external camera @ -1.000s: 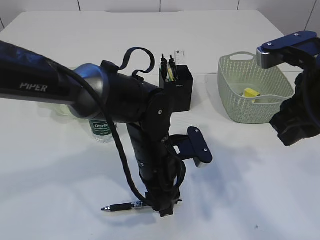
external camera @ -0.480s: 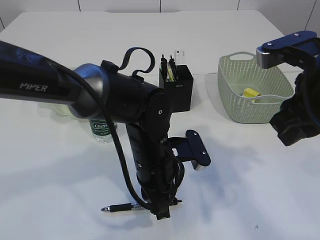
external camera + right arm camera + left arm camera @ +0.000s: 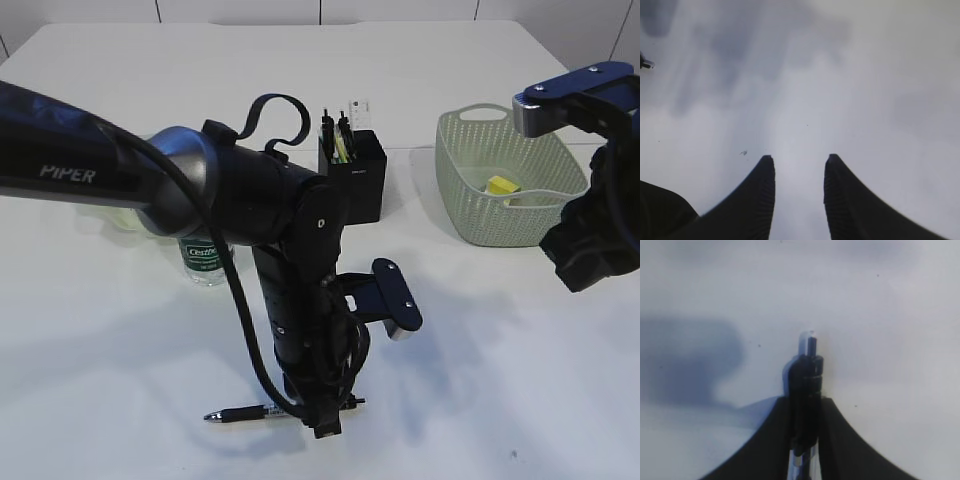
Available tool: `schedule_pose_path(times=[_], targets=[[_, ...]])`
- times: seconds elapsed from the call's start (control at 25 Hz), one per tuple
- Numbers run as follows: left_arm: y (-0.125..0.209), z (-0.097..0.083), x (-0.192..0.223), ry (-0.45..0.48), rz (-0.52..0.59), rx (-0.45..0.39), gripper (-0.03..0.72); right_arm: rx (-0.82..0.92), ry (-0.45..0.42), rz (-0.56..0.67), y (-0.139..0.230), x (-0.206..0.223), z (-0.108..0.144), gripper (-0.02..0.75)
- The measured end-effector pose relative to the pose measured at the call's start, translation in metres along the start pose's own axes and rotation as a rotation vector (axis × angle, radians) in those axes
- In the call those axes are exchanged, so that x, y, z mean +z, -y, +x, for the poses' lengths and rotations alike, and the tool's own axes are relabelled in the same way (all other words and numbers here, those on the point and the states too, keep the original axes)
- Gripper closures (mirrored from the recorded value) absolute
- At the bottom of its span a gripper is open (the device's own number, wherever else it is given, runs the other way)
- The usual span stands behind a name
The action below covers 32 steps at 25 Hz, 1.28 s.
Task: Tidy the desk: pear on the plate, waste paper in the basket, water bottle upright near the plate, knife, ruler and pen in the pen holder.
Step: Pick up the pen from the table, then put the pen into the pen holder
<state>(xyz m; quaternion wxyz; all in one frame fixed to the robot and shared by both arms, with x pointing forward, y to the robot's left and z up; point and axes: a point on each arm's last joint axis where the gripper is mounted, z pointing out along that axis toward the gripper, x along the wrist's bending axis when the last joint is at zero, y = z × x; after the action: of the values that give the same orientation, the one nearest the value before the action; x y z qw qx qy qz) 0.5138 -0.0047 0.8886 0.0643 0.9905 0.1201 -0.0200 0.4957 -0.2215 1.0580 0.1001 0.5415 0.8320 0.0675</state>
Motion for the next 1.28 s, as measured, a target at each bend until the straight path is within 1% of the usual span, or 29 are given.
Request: schedule_pose_path(times=[0.24, 0.68, 0.72, 0.84, 1.04, 1.28], targets=[[-0.005, 0.002, -0.006, -0.015, -0.025, 0.003, 0.603, -0.001, 0.002, 0.000, 0.000, 0.000, 0.000, 0.485], [-0.034, 0.010, -0.074, -0.136, -0.241, 0.020, 0.605, -0.009, 0.018, 0.001, 0.000, 0.000, -0.002, 0.485], [-0.036, 0.012, -0.081, -0.149, -0.265, 0.009, 0.605, -0.009, 0.018, 0.001, 0.000, 0.000, -0.002, 0.485], [-0.036, 0.024, -0.097, -0.186, -0.339, -0.068, 0.606, -0.012, 0.024, 0.002, 0.000, 0.000, -0.002, 0.485], [-0.034, 0.044, -0.110, -0.233, -0.473, -0.179, 0.606, -0.005, 0.038, 0.003, 0.000, 0.000, -0.003, 0.485], [-0.045, 0.056, -0.124, -0.314, -0.674, -0.240, 0.606, 0.001, 0.066, 0.004, 0.000, 0.000, -0.006, 0.485]])
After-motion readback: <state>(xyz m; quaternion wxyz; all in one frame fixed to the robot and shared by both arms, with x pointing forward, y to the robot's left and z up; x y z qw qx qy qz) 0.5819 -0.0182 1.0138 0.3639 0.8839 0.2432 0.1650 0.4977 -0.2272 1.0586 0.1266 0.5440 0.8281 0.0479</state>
